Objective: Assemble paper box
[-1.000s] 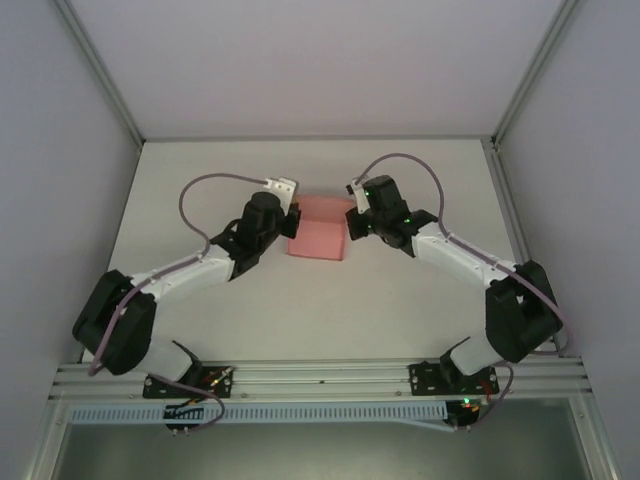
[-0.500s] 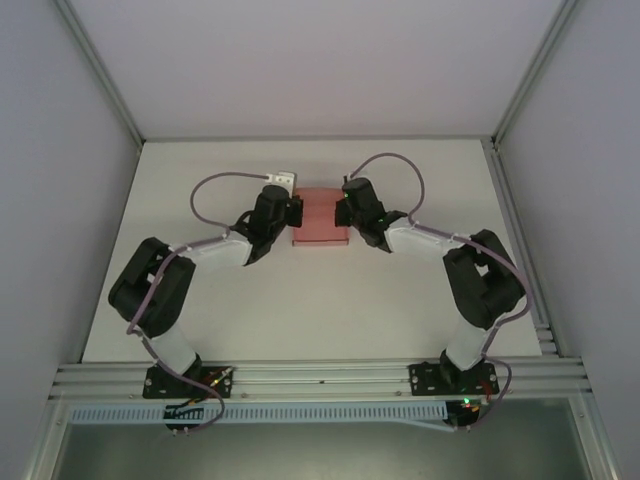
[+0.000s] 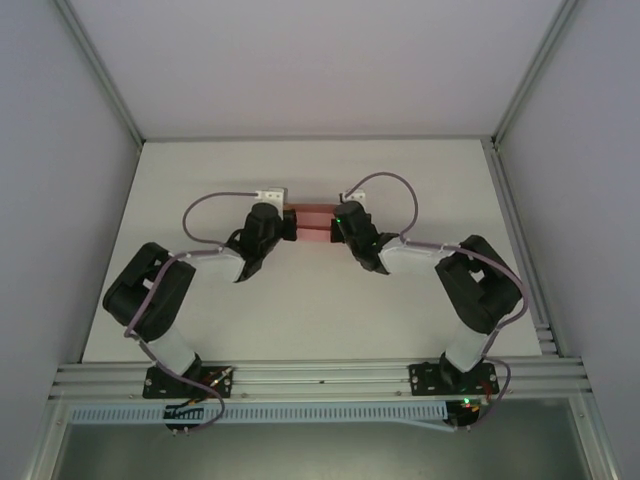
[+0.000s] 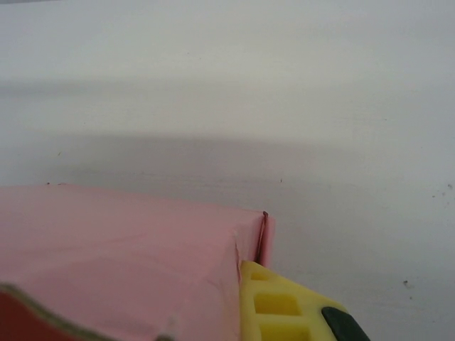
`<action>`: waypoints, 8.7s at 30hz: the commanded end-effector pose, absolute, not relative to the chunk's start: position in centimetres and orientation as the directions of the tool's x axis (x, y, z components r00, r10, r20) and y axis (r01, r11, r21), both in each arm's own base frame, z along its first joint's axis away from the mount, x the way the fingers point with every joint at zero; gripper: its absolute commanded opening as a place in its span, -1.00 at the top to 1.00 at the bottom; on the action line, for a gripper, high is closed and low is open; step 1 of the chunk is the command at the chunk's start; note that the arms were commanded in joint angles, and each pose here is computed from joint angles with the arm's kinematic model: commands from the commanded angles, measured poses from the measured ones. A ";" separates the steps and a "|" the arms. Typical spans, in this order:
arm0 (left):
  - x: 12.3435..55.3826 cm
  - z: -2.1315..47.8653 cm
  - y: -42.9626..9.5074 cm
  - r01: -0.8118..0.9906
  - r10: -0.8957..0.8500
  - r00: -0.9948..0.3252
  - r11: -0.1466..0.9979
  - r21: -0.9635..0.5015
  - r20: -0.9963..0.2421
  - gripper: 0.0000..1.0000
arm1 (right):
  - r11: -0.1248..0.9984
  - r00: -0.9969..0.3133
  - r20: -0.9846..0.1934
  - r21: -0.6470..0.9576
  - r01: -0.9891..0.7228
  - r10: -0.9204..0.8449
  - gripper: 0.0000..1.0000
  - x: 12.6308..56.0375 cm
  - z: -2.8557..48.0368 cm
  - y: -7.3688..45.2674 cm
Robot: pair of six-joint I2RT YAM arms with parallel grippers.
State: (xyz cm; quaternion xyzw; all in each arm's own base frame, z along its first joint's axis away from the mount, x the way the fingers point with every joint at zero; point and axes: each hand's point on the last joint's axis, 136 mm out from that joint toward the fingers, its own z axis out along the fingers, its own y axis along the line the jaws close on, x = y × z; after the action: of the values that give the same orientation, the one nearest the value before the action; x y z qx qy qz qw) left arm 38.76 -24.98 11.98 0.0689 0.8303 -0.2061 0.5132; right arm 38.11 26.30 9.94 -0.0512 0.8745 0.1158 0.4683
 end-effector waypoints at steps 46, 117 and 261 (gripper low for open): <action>33.2 10.3 -20.1 0.030 -0.278 -0.853 0.818 -0.575 -0.441 -0.89 | 0.935 -0.403 -0.872 -0.148 -0.322 -0.277 0.63 29.7 8.6 28.7; 32.5 7.5 -20.3 0.204 -0.386 -0.882 0.204 -0.957 -0.270 0.65 | 0.375 -0.959 -0.255 0.907 -0.193 0.125 -0.24 32.7 11.5 33.5; 27.9 7.6 -26.6 0.968 0.898 -0.218 0.248 0.032 -0.381 0.34 | 0.574 -0.982 -0.038 0.807 -0.138 -0.183 0.99 27.2 17.4 29.0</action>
State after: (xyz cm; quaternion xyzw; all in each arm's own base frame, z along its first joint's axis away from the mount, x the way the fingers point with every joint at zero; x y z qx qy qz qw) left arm 26.75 -26.75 8.79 0.6181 0.7577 -0.1248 0.1681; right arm 30.28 26.28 14.38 -0.0943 0.9239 0.3670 0.0533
